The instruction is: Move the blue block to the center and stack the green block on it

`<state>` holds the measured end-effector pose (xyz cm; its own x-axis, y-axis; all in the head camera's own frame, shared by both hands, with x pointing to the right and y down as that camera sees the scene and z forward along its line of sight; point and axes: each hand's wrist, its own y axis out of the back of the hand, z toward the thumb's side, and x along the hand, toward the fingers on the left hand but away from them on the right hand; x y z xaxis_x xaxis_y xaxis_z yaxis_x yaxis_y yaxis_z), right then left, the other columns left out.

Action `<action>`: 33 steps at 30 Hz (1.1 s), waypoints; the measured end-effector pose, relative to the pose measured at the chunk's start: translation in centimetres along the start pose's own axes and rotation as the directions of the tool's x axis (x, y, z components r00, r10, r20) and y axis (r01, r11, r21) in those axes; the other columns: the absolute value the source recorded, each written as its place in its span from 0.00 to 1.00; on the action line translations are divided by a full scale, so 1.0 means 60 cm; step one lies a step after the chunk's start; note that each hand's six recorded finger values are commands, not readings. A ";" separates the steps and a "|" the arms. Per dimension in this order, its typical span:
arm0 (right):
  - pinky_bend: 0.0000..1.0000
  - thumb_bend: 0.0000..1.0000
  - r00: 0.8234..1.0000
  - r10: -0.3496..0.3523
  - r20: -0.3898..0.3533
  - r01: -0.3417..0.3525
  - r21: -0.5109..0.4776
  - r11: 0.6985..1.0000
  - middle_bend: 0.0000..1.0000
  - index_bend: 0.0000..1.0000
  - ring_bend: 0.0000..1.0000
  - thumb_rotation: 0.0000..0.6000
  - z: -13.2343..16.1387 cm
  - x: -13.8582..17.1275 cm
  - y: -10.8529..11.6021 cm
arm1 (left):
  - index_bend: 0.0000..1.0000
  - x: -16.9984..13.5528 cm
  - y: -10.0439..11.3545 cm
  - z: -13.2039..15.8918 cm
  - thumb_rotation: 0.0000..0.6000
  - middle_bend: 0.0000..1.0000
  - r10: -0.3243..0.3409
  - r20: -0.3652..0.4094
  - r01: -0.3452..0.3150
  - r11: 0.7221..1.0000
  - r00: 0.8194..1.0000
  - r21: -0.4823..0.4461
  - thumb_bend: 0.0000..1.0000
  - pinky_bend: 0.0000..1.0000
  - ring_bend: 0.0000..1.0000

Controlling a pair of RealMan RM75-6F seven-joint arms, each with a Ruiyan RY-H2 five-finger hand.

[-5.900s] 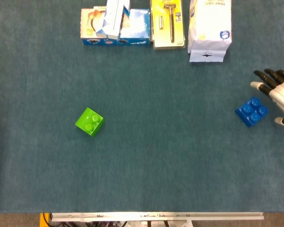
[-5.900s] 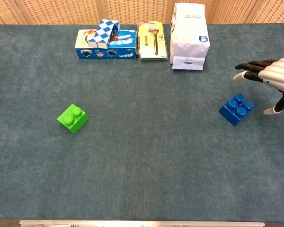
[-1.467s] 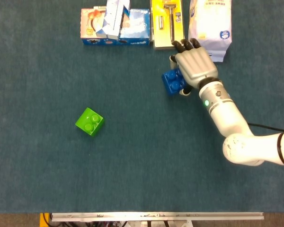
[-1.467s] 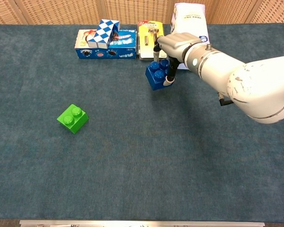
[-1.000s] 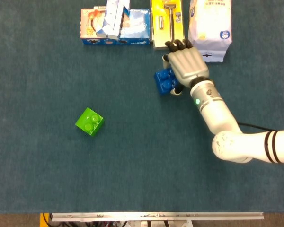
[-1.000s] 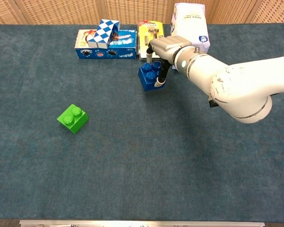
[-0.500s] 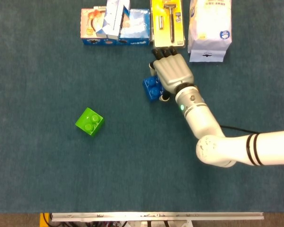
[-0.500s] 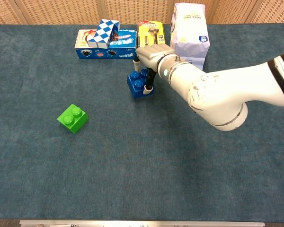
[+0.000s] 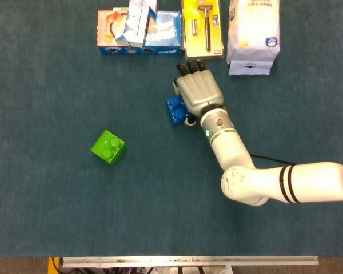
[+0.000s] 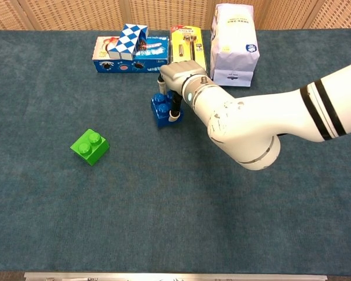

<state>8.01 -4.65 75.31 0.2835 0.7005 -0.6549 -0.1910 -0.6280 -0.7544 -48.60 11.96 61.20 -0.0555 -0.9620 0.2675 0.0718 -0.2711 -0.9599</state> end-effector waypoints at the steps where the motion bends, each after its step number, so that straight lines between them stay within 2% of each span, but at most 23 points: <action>1: 0.06 0.21 1.000 0.000 0.001 0.000 -0.002 1.000 0.11 0.59 0.00 1.00 0.001 -0.001 -0.001 | 0.42 0.000 0.000 0.000 1.00 0.37 0.000 0.001 0.000 1.000 1.000 0.000 0.39 0.38 0.21; 12: 0.06 0.21 1.000 0.011 0.007 -0.011 -0.010 1.000 0.12 0.57 0.00 1.00 0.014 -0.012 -0.014 | 0.42 -0.001 0.001 0.000 1.00 0.38 0.001 0.002 -0.001 1.000 1.000 -0.003 0.39 0.38 0.21; 17: 0.06 0.19 1.000 0.021 -0.009 -0.021 -0.011 1.000 0.12 0.40 0.00 1.00 0.022 -0.013 -0.019 | 0.42 -0.001 0.001 -0.001 1.00 0.38 0.002 0.001 -0.002 1.000 1.000 -0.005 0.39 0.38 0.21; 24: 0.05 0.05 0.999 0.026 -0.030 -0.026 -0.008 1.000 0.12 0.11 0.00 1.00 0.030 -0.010 -0.021 | 0.42 -0.001 0.001 -0.001 1.00 0.38 0.002 0.000 -0.002 1.000 1.000 -0.004 0.39 0.38 0.21; 29: 0.05 0.00 0.999 0.021 -0.049 -0.021 -0.007 1.000 0.12 0.03 0.00 1.00 0.034 -0.003 -0.017 | 0.42 -0.001 0.000 -0.001 1.00 0.38 0.000 0.001 0.000 1.000 1.000 -0.001 0.39 0.38 0.21; 33: 0.05 0.00 0.998 0.007 -0.066 -0.007 -0.004 1.000 0.12 0.02 0.00 1.00 0.036 0.006 -0.011 | 0.42 -0.002 0.000 -0.001 1.00 0.38 -0.001 0.000 0.001 1.000 1.000 -0.004 0.39 0.38 0.21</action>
<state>6.19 -3.24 75.50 0.3438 0.6720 -0.6559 -0.1890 -0.6346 -0.7494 -48.64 12.08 61.16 -0.0558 -0.9617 0.2683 0.0678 -0.2717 -0.9600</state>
